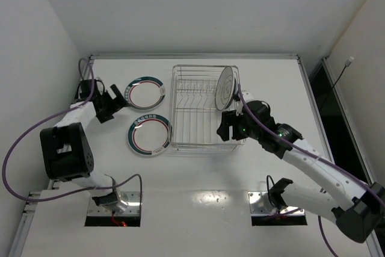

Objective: Load the plates into the dish rack

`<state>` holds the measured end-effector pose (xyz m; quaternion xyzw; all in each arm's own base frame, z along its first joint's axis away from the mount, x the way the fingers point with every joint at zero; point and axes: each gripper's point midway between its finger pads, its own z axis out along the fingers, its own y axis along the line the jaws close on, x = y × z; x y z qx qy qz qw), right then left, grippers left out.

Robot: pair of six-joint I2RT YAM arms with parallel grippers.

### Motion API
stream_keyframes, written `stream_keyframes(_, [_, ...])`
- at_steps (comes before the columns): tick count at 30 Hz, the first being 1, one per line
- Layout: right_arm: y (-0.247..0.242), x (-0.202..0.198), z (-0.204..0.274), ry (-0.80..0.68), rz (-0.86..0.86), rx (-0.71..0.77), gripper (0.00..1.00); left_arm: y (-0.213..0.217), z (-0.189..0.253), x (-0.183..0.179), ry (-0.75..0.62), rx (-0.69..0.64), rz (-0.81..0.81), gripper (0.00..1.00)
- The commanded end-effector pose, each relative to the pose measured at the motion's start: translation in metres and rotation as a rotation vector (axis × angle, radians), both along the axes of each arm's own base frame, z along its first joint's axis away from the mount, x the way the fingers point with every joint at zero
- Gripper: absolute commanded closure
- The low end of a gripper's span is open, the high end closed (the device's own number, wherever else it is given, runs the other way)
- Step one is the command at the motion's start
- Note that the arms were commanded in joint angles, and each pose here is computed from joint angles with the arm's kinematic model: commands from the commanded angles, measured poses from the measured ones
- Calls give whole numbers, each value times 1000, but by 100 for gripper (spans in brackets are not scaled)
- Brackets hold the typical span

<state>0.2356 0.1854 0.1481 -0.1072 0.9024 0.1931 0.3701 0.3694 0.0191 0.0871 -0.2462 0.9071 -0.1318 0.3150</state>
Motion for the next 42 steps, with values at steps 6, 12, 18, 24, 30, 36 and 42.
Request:
stream_keyframes(6, [1,8,23,-90,-43,37,32,0,-15,46,-92,-263,0,3])
stream_keyframes(12, [6,8,22,-79,-35,52,32,-13,-42,59,-51,-387,-71,4])
stream_keyframes(18, [2,6,21,-81,-36,60,31,-16,-45,58,-54,-402,-84,5])
stream_keyframes(24, [4,5,20,-74,-28,63,30,-19,-50,57,-47,-422,-96,11])
stream_keyframes(30, [7,6,17,-60,-21,59,30,-25,-49,62,-67,-469,-132,27])
stream_keyframes(36, [5,8,15,-53,-30,54,29,-30,-54,61,-59,-502,-142,54])
stream_keyframes(42, [6,7,15,-49,-23,58,29,-25,-54,64,-47,-484,-121,81])
